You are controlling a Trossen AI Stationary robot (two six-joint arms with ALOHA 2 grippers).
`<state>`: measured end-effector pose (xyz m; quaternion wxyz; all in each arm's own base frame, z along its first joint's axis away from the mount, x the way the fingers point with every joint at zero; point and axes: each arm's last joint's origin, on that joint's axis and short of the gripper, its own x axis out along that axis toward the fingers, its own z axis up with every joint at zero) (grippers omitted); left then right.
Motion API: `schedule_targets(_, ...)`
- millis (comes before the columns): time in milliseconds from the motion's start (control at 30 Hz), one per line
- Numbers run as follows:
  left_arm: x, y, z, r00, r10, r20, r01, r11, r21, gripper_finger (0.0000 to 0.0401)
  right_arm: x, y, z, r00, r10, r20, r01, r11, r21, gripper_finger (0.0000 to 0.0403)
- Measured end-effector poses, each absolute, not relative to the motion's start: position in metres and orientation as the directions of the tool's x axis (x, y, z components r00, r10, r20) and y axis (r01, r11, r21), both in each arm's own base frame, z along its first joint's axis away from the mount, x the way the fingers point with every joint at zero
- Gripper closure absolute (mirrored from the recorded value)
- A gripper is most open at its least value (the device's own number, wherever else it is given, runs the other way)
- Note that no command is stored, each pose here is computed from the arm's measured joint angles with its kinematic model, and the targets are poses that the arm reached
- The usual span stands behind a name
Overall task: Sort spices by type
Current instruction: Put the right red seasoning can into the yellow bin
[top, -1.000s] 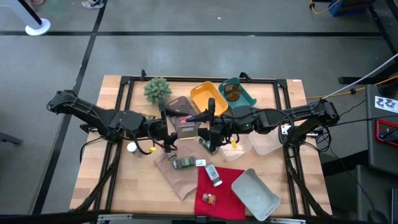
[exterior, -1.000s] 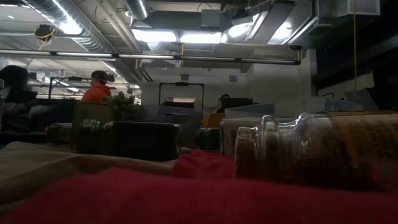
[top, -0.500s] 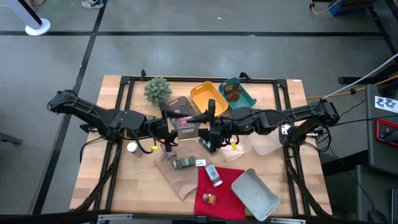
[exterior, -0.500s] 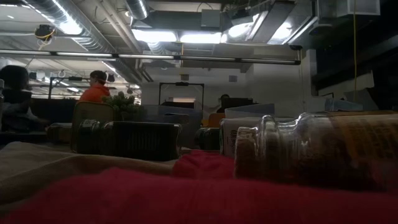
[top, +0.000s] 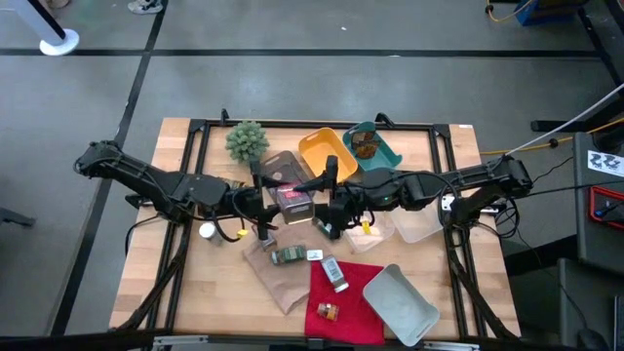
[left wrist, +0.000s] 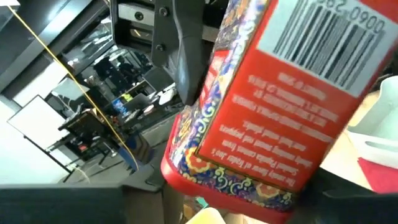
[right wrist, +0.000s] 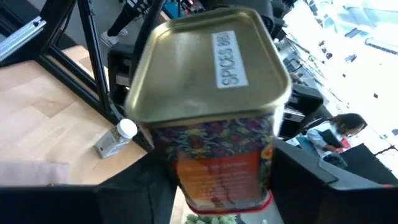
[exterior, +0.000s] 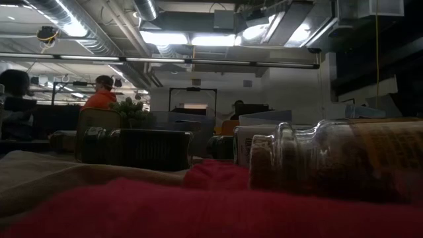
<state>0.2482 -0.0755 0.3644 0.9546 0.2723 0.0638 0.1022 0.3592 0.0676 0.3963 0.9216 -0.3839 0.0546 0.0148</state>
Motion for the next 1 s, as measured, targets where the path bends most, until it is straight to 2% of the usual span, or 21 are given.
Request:
schedule_targets(233, 0.2477, -0.0755, 0.3646, 0.971, 0.230, -0.066, -0.162, 0.833, 0.528, 0.0283, 0.3591, 0.0667, 0.3970, 0.994, -0.038, -0.105, -0.048, 0.708, -0.705, 0.0173)
schedule_targets(333, 0.2477, -0.0755, 0.3645, 0.971, 0.230, -0.067, -0.161, 0.833, 0.529, 0.0291, 0.3590, 0.0664, 0.3971, 0.993, -0.051, -0.106, -0.039, 0.706, -0.707, 0.0177)
schedule_targets(667, 0.2478, -0.0756, 0.3635, 0.971, 0.228, -0.076, -0.149, 0.819, 0.555, 0.0274, 0.3591, 0.0660, 0.3967, 0.993, -0.053, -0.109, -0.038, 0.718, -0.695, 0.0226)
schedule_targets(867, 0.2477, -0.0747, 0.3636, 0.963, 0.261, -0.071, -0.181, 0.818, 0.546, 0.0267, 0.3591, 0.0660, 0.3967, 0.993, -0.053, -0.110, -0.039, 0.715, -0.698, 0.0226)
schedule_targets(1000, 0.2474, -0.0734, 0.3641, 0.949, 0.309, -0.065, -0.230, 0.819, 0.526, 0.0233, 0.3590, 0.0655, 0.3963, 0.992, -0.057, -0.113, -0.039, 0.712, -0.701, 0.0224)
